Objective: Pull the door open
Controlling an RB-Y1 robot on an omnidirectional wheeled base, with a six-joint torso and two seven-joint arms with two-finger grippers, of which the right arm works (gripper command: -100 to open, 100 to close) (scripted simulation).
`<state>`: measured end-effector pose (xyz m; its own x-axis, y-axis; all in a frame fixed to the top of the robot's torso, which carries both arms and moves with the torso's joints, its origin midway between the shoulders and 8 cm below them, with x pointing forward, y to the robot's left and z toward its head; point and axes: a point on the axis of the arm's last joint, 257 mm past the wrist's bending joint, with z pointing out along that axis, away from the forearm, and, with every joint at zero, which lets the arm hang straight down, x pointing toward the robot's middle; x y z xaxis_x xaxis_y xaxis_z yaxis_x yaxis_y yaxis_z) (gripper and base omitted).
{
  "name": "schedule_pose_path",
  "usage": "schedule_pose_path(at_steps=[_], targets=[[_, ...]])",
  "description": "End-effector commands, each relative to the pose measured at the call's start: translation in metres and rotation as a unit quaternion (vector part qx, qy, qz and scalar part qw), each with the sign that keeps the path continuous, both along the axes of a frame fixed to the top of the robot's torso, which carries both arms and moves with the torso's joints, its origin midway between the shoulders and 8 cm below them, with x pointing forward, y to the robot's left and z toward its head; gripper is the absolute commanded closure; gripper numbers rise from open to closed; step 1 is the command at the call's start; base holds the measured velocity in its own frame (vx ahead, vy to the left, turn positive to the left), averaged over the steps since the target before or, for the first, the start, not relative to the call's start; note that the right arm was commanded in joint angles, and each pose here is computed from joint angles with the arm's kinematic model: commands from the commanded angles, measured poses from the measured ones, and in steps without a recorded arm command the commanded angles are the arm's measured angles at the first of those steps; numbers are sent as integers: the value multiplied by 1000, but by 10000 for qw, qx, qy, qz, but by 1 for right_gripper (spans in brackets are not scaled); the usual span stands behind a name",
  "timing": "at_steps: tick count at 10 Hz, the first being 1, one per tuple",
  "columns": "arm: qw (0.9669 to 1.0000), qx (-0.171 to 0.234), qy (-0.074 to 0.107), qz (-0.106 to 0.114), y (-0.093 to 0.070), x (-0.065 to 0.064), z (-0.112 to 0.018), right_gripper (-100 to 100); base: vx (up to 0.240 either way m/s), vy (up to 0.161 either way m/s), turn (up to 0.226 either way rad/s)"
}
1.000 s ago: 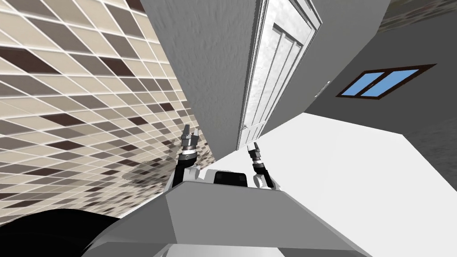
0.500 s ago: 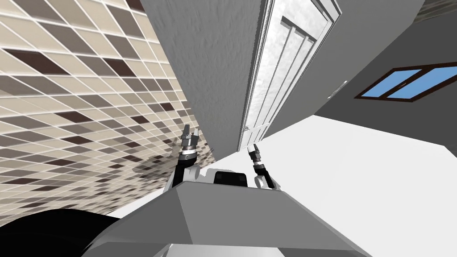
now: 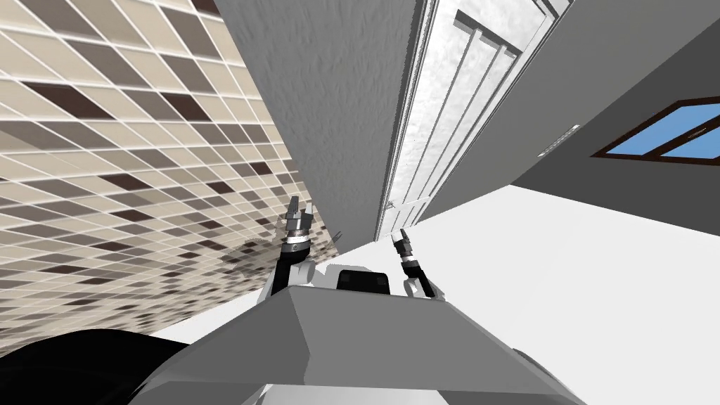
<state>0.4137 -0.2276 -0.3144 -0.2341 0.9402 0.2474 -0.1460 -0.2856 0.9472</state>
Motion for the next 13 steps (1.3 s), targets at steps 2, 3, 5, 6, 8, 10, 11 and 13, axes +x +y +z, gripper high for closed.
schedule_pose_path(at_steps=[2, 3, 5, 6, 8, 10, 11, 13], targets=[[9999, -115, 112, -9, -8, -1, -13, -100, 47, -79, 118], [9998, -159, 152, -13, -11, -2, -17, -100, 48, -87, 108], [9992, -292, 262, -32, -21, -3, -29, -100, 69, -115, 187], [9990, -339, 297, -40, -25, -4, -33, -100, 69, -95, 89], [9980, -483, 396, -69, -37, -5, -43, -100, 76, -97, 137], [9969, -617, 477, -100, -48, -6, -52, -100, 69, -113, 155], [9969, -617, 477, -100, -48, -6, -52, -100, 46, -93, 65], [9955, -758, 551, -137, -61, -7, -59, -100, 38, -76, 97]])
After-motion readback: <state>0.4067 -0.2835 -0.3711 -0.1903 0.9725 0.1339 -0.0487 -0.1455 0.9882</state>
